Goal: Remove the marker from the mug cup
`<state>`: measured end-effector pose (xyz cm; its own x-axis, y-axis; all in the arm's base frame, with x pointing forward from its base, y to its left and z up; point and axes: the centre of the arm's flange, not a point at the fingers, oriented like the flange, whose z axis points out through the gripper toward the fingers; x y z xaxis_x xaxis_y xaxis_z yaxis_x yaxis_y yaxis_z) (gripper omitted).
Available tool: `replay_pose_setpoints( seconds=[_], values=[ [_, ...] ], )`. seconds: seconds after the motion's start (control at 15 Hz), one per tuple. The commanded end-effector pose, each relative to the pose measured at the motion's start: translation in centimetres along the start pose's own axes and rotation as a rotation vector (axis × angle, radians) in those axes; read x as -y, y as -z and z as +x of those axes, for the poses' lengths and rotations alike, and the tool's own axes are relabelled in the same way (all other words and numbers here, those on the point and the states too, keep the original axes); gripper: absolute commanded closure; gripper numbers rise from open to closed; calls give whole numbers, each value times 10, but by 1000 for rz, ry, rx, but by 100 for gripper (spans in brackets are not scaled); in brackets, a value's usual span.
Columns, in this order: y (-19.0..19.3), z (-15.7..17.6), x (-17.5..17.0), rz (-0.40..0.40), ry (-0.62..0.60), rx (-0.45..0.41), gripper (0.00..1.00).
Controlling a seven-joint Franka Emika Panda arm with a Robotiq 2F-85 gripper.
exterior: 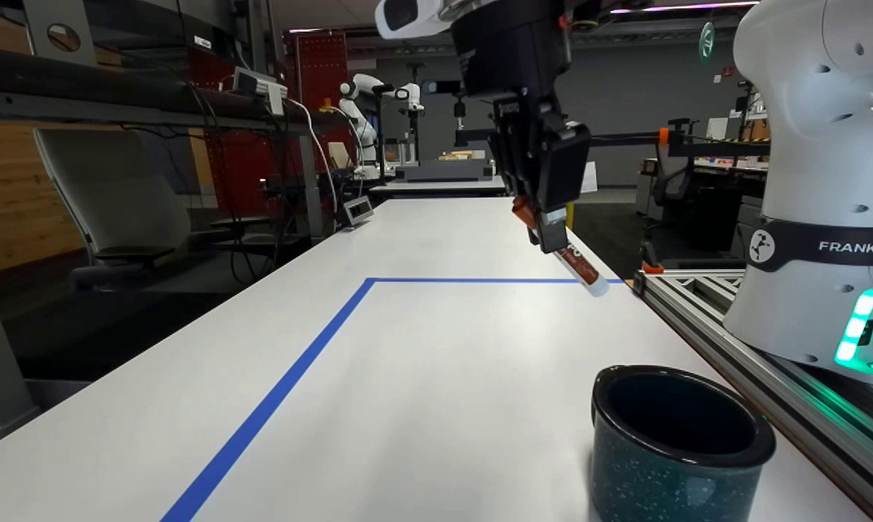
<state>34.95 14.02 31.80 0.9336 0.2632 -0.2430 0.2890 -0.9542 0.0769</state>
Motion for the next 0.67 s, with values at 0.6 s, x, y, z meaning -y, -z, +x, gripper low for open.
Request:
replay_pose_setpoints(
  seconds=[0.6],
  values=[
    [-37, 46, -73, 118, 336, 86, 95]
  ],
)
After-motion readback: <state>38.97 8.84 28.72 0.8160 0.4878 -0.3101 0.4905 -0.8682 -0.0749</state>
